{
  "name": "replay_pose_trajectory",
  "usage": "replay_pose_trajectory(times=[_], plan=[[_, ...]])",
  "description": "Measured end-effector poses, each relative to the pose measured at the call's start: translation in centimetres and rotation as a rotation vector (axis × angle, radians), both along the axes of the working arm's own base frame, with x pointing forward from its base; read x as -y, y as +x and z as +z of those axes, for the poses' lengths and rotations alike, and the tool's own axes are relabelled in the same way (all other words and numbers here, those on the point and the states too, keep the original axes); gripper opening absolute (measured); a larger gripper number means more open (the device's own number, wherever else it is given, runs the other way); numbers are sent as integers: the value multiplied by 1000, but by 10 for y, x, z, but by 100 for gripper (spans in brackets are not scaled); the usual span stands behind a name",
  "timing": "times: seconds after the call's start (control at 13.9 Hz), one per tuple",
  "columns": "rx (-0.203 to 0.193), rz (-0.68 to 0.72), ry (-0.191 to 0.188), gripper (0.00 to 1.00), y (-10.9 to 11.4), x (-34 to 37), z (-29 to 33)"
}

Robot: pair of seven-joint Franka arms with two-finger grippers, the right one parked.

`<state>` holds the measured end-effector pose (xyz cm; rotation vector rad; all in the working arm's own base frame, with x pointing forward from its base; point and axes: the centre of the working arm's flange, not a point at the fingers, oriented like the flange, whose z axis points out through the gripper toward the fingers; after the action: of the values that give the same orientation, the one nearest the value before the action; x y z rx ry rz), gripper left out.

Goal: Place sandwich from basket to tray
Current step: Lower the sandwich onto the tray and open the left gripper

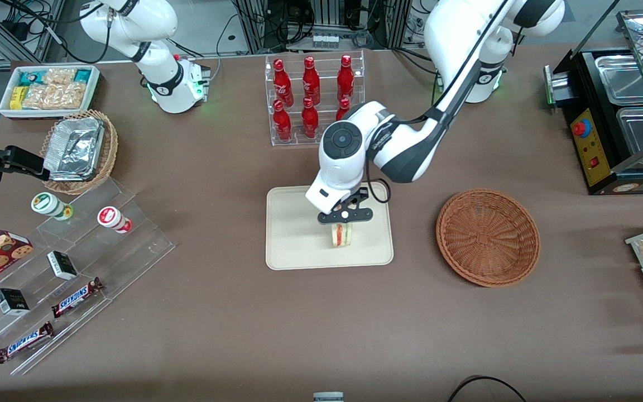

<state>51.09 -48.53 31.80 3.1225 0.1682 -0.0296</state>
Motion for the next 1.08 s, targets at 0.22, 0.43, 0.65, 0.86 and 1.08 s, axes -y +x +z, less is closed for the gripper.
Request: replay_pose_trajectory(times=[0.22, 0.43, 0.65, 0.86, 1.08], plan=[[5, 37, 3, 18, -3, 10, -33], [21, 40, -15, 18, -5, 21, -49], [35, 19, 0, 18, -12, 30, -62], [21, 9, 17, 18, -19, 34, -80], [22, 9, 15, 42, -19, 36, -82]])
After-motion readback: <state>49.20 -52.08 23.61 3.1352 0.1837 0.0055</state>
